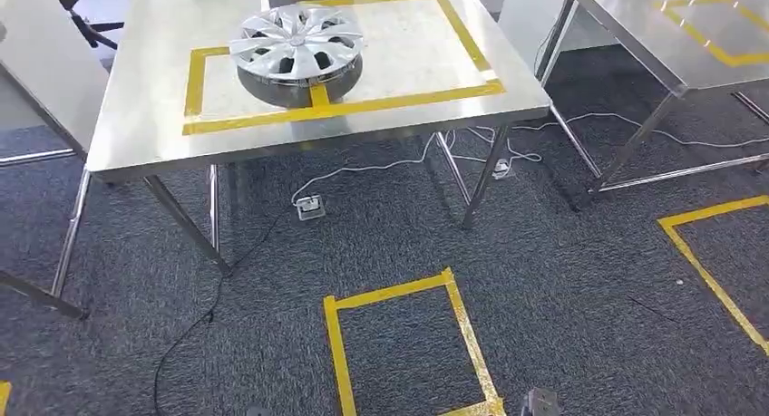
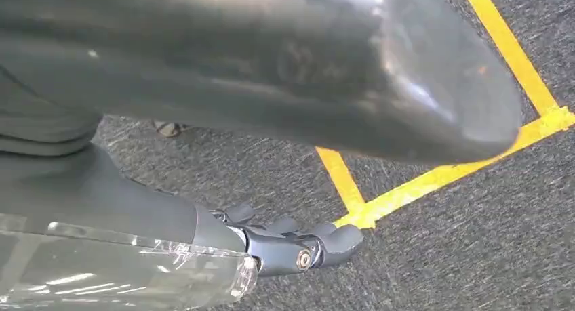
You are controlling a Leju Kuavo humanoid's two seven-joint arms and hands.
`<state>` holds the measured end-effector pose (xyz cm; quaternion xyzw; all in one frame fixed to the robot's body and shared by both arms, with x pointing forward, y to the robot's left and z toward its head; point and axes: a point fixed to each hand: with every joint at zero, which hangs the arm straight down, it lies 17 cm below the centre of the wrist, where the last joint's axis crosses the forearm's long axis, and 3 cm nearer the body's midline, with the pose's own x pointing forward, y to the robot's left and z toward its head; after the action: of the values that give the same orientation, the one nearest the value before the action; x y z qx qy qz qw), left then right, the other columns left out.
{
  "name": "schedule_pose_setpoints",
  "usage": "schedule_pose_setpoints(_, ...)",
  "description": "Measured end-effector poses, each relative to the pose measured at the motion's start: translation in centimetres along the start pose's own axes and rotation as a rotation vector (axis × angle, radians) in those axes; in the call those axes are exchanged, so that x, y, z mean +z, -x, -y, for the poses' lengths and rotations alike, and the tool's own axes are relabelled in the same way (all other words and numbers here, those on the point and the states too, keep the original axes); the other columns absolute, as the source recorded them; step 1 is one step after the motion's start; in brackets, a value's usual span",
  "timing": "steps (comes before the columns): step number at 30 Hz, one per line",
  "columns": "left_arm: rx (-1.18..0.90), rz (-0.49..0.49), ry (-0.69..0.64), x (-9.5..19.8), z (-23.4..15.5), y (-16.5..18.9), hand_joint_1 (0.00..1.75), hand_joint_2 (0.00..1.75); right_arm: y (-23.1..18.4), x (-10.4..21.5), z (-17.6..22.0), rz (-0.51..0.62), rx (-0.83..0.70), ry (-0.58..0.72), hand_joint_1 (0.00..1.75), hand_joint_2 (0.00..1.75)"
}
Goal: Take the parts from the cabinet and place them on the table.
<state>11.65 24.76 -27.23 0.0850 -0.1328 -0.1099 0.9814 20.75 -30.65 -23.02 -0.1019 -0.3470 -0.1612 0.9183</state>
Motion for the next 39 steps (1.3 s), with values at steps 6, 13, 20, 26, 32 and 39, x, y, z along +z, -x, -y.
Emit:
schedule_pose_setpoints(6, -0.003, 0.011, 0.001, 0.0, 0.1, -0.2, 0.0, 0.0, 0.6, 0.2, 0.1, -0.009, 0.0, 0.002, 0.0, 0.0)
schedule_pose_setpoints(13, -0.004, 0.008, 0.0, 0.0, 0.0, -0.1, 0.0, 0.0, 0.7, 0.2, 0.2, -0.012, -0.004, 0.006, 0.0, 0.0)
schedule_pose_setpoints(20, -0.004, 0.0, 0.001, 0.0, 0.0, 0.0, 0.0, 0.0, 0.9, 0.4, 0.1, -0.015, 0.002, 0.007, 0.0, 0.0)
schedule_pose_setpoints(26, -0.004, -0.003, 0.003, 0.0, 0.2, 0.0, 0.0, 0.0, 1.2, 0.5, 0.1, -0.017, 0.012, 0.004, 0.0, 0.0)
schedule_pose_setpoints(32, -0.003, 0.001, 0.005, 0.1, 0.3, -0.3, 0.0, 0.0, 1.4, 0.6, 0.1, -0.02, 0.02, 0.004, 0.0, 0.0)
schedule_pose_setpoints(39, -0.006, 0.0, 0.003, 0.0, 0.2, -0.1, 0.0, 0.0, 1.5, 0.6, 0.2, -0.023, 0.022, 0.009, 0.0, 0.0)
